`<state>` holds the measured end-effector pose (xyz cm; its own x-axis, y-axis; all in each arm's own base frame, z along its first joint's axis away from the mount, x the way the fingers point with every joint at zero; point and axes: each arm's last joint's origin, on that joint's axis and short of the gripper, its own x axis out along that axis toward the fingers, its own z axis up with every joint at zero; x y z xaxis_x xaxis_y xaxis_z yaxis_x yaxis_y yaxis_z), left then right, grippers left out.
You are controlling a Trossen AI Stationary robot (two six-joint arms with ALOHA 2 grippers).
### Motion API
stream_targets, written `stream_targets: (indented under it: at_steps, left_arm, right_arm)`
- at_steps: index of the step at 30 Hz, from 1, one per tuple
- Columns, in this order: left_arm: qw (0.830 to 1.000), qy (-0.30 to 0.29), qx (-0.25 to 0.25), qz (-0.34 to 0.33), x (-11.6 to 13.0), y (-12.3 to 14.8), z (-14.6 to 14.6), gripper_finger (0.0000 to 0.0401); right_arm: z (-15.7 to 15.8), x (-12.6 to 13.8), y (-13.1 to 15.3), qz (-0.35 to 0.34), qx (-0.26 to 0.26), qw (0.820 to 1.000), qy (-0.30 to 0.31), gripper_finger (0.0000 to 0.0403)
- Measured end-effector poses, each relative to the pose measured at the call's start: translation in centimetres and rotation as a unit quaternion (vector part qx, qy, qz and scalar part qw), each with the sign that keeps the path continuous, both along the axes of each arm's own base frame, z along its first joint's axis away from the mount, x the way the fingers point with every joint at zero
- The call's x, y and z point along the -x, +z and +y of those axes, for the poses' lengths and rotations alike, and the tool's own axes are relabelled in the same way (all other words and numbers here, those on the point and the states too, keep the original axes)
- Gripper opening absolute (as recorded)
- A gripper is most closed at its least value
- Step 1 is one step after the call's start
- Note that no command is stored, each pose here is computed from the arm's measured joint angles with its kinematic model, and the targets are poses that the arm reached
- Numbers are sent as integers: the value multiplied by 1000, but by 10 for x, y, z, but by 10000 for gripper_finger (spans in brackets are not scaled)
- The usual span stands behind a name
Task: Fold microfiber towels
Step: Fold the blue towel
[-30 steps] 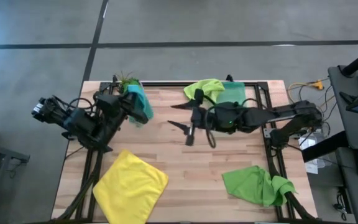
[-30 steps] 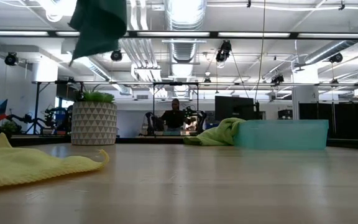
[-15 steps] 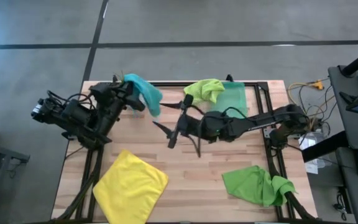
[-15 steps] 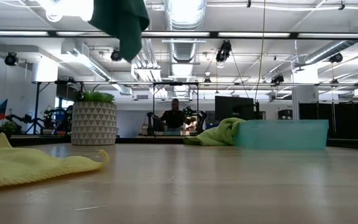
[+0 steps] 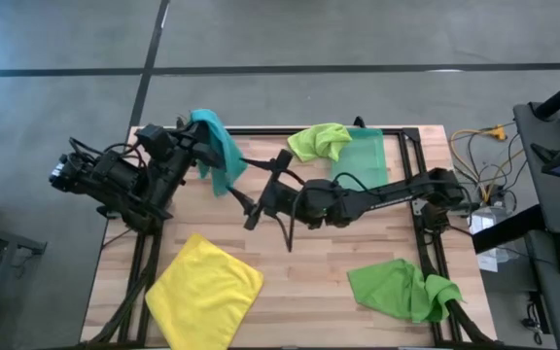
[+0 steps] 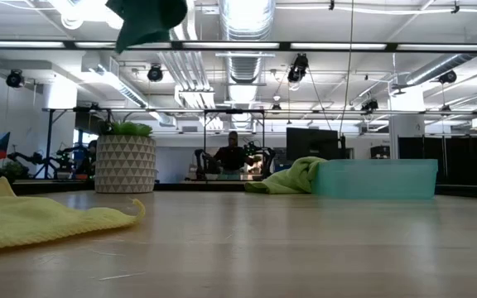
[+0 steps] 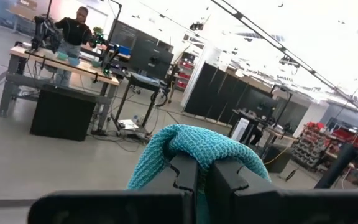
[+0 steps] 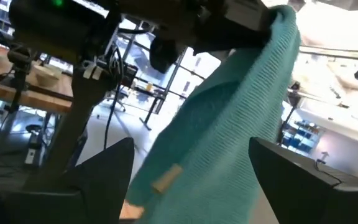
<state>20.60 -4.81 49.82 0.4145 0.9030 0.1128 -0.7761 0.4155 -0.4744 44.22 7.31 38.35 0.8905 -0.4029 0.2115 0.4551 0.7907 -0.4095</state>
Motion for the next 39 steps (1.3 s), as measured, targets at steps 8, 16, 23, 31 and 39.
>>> stream_targets:
  at_steps: [8,16,23,31,39]
  left_arm:
    - [1000,-13,-16,-23,3,13,0,0]
    - [1000,-15,-23,-5,9,17,0,0]
    - [996,10,-11,90,20,18,1,0]
    - [976,-23,-45,214,24,1,-19,0]
    - [976,-75,-50,198,1,-58,-58,0]
  right_arm:
    - [-11,-26,-8,57,9,986,-154,276]
    - [-32,-18,10,110,-28,981,-157,87]
    - [-34,20,36,141,-29,980,-136,11]
    - [-47,103,48,262,-176,949,-27,9]
    - [-39,157,31,310,-296,902,54,9]
